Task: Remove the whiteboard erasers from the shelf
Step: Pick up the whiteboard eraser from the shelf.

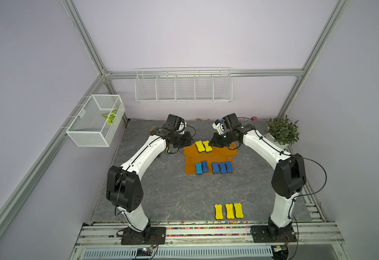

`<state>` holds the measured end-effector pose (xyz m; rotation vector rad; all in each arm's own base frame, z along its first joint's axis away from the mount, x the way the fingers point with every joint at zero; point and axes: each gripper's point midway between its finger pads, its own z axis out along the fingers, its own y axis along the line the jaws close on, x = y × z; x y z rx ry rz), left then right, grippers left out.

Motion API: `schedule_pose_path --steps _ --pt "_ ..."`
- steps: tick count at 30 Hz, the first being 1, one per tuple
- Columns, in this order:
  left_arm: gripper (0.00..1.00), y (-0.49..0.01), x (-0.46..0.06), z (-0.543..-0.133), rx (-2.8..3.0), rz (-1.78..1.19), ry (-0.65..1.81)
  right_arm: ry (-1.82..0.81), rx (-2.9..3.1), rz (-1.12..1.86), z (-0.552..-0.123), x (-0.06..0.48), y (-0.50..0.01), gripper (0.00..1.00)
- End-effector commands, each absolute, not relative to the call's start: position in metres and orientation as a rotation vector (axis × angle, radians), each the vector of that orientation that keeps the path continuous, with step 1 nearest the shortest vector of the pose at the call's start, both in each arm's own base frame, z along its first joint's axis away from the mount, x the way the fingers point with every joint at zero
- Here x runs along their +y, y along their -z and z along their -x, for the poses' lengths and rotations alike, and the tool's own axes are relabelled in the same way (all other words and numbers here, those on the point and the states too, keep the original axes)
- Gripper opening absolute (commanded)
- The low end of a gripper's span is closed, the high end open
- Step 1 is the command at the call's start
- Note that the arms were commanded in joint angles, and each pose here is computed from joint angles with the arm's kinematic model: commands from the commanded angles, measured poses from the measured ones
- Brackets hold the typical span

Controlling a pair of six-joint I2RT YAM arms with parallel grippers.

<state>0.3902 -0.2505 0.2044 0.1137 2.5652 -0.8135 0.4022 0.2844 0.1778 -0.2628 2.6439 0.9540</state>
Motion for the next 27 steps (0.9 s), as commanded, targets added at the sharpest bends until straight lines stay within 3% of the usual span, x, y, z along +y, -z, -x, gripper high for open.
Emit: schedule_pose_path --steps 1,27 --pt "0.36 -0.203 -0.237 -0.391 2.556 -0.106 0.774 -0.877 2.732 0.175 -0.394 0.266 -0.154 0.05" --pt "0.36 -0.227 -0.211 -0.377 2.495 -0.087 0.767 -0.817 2.598 0.062 -0.373 0.246 -0.201 0.00"
